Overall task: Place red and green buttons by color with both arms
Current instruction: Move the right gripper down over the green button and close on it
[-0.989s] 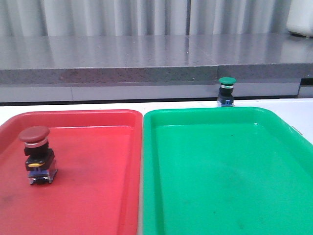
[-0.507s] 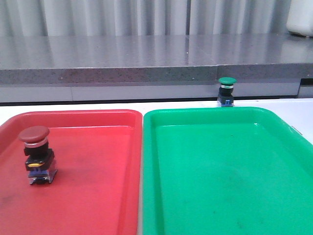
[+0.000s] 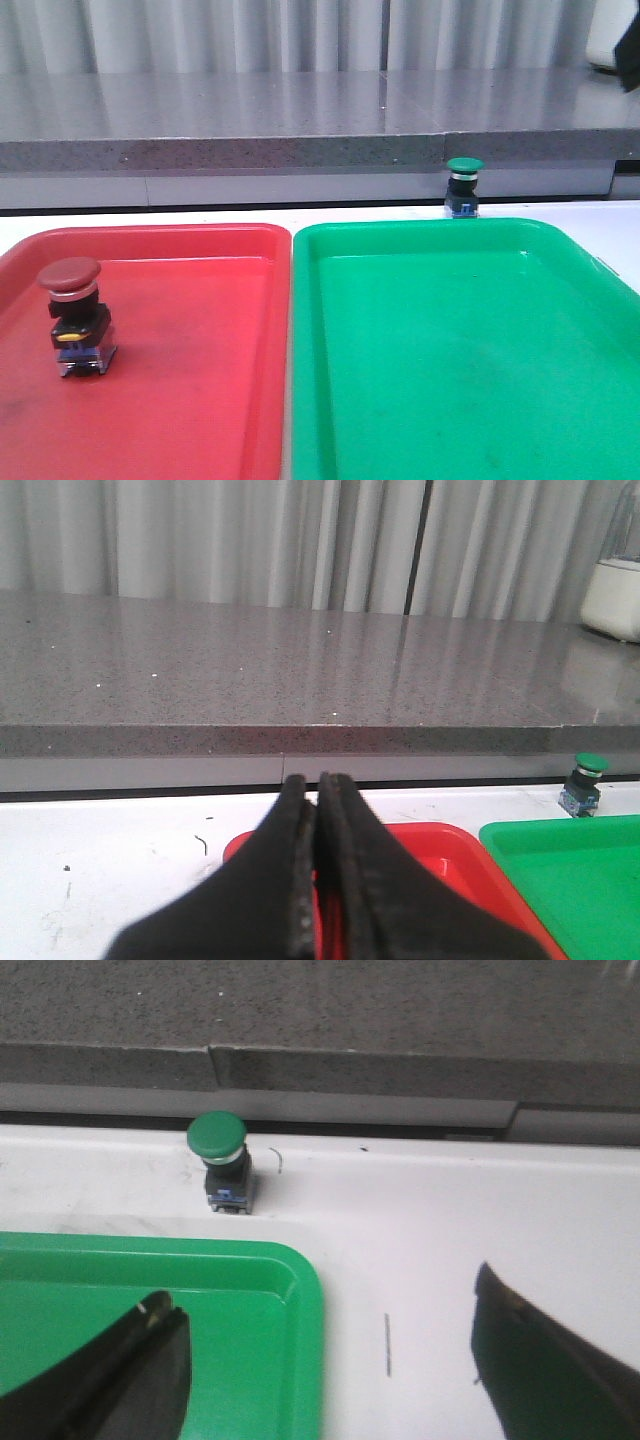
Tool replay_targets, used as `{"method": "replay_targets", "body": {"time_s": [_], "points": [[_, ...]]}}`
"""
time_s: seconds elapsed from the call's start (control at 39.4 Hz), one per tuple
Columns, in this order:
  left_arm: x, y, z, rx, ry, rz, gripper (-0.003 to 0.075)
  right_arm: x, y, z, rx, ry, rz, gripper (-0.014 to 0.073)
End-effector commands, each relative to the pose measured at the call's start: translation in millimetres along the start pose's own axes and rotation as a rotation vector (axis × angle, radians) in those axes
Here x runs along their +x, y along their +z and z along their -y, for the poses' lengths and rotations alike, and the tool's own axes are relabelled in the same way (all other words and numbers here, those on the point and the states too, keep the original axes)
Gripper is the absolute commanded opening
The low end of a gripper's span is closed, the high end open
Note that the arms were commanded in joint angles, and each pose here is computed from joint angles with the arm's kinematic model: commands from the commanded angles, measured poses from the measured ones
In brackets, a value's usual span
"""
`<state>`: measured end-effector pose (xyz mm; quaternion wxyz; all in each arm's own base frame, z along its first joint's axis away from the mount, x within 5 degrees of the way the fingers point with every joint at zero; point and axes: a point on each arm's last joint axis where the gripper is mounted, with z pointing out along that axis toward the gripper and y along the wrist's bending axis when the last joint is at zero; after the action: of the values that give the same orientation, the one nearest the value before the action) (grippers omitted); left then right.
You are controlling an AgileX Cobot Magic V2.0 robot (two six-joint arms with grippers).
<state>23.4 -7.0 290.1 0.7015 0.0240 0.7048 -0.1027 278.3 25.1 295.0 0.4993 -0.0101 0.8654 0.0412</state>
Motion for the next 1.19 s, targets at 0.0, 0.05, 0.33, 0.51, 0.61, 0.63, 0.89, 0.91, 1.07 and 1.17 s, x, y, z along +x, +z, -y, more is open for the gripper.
{"method": "replay_targets", "body": {"time_s": [0.0, 0.05, 0.33, 0.51, 0.61, 0.63, 0.89, 0.91, 1.07, 1.17], "points": [[-14.3, -3.1, 1.5, 0.008, -0.012, 0.099, -0.0020, -27.7, 19.2, -14.7, -0.040, -0.040, 0.097, 0.0598], [-14.3, -3.1, 1.5, 0.008, -0.012, 0.099, -0.0020, -29.8, 31.9, -22.2, -0.058, -0.050, 0.076, 0.0598], [-14.3, -3.1, 1.5, 0.008, -0.012, 0.099, -0.0020, -44.0, 93.8, -45.5, -0.091, -0.042, -0.043, 0.0598], [-14.3, -3.1, 1.5, 0.008, -0.012, 0.099, -0.0020, -49.3, 134.1, -50.1, -0.081, -0.015, -0.137, 0.0598], [-14.3, -3.1, 1.5, 0.008, -0.012, 0.099, -0.0020, -51.2, 155.1, -52.3, -0.079, -0.013, -0.164, 0.0598], [-14.3, -3.1, 1.5, 0.008, -0.012, 0.099, -0.0020, -51.7, 160.7, -52.9, -0.078, -0.011, -0.165, 0.0598], [-14.3, -3.1, 1.5, 0.008, -0.012, 0.099, -0.0020, -51.9, 194.1, -51.9, -0.071, -0.006, -0.171, 0.0598], [-14.3, -3.1, 1.5, 0.008, -0.012, 0.099, -0.0020, -52.3, 195.5, -52.0, -0.071, -0.006, -0.171, 0.0598], [-14.3, -3.1, 1.5, 0.008, -0.012, 0.099, -0.0020, -52.7, 203.6, -52.8, -0.071, -0.006, -0.172, 0.0589], [-14.3, -3.1, 1.5, 0.008, -0.012, 0.099, -0.0020, -52.3, 203.8, -52.8, -0.070, -0.006, -0.177, 0.0505]]}}
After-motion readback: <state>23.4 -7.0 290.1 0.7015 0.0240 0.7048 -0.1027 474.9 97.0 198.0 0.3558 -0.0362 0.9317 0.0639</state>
